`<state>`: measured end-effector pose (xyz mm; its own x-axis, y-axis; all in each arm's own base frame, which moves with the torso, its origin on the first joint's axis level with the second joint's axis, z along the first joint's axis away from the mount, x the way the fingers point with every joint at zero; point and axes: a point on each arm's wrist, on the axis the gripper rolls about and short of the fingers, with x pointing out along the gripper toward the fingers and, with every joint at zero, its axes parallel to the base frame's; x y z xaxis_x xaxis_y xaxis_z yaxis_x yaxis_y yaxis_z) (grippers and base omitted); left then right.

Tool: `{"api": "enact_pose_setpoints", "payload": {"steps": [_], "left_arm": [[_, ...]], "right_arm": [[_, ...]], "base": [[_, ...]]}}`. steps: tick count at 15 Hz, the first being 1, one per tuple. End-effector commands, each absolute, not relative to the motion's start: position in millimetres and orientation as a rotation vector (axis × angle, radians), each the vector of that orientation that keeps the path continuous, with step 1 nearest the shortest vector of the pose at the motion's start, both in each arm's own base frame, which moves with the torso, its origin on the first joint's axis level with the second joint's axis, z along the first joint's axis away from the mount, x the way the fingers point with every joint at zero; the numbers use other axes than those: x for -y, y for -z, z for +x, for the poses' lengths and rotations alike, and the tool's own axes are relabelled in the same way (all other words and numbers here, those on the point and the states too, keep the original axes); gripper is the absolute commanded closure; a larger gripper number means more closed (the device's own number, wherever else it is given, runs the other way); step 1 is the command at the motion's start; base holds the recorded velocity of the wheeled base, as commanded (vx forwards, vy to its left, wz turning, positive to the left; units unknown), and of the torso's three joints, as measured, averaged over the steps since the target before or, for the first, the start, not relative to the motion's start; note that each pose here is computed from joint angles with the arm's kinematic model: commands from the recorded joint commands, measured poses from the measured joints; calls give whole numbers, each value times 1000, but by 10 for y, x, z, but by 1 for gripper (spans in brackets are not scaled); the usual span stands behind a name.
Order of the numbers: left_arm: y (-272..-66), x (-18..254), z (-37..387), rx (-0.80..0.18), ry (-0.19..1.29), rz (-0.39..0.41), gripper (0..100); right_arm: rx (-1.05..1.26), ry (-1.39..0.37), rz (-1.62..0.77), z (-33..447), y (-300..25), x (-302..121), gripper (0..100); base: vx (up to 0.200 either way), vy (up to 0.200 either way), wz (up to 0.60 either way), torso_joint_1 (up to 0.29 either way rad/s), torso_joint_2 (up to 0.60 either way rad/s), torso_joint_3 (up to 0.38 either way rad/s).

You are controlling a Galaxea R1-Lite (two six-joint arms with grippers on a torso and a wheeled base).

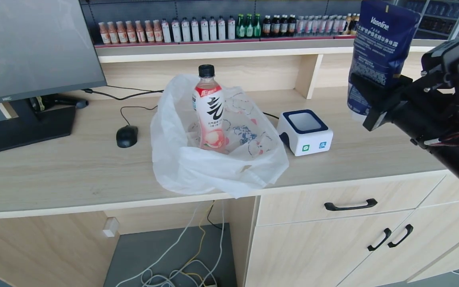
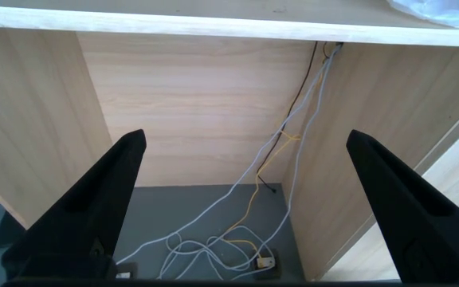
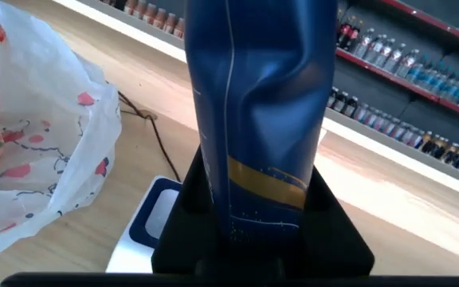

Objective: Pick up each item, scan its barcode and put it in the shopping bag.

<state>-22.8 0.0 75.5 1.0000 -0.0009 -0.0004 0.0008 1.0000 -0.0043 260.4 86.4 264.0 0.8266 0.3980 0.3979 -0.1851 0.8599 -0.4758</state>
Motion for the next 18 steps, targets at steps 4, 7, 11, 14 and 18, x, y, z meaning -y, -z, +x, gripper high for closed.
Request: {"api": "enact_pose_setpoints", "payload": {"steps": [4,7,11,14,18], "left_arm": [[-755,0,-228,0,0,-5,0],[-755,0,-228,0,0,-5,0],[-755,0,-228,0,0,-5,0],[-755,0,-228,0,0,-5,0],[-755,0,-228,0,0,-5,0]], "right_arm": [[585,-464,-700,2815,-2513,-801,100],[615,-497,-815,2988,-2438,-734,100],[727,-529,-923,3310,-2503,-794,100],[806,-604,-968,3592,-2425,-920,100],[850,-606,-980,3649,-2321,-925,100]], "base": [[0,0,0,0,0,0],[0,0,0,0,0,0],[0,0,0,0,0,0],[0,0,0,0,0,0],[0,0,0,0,0,0]]}}
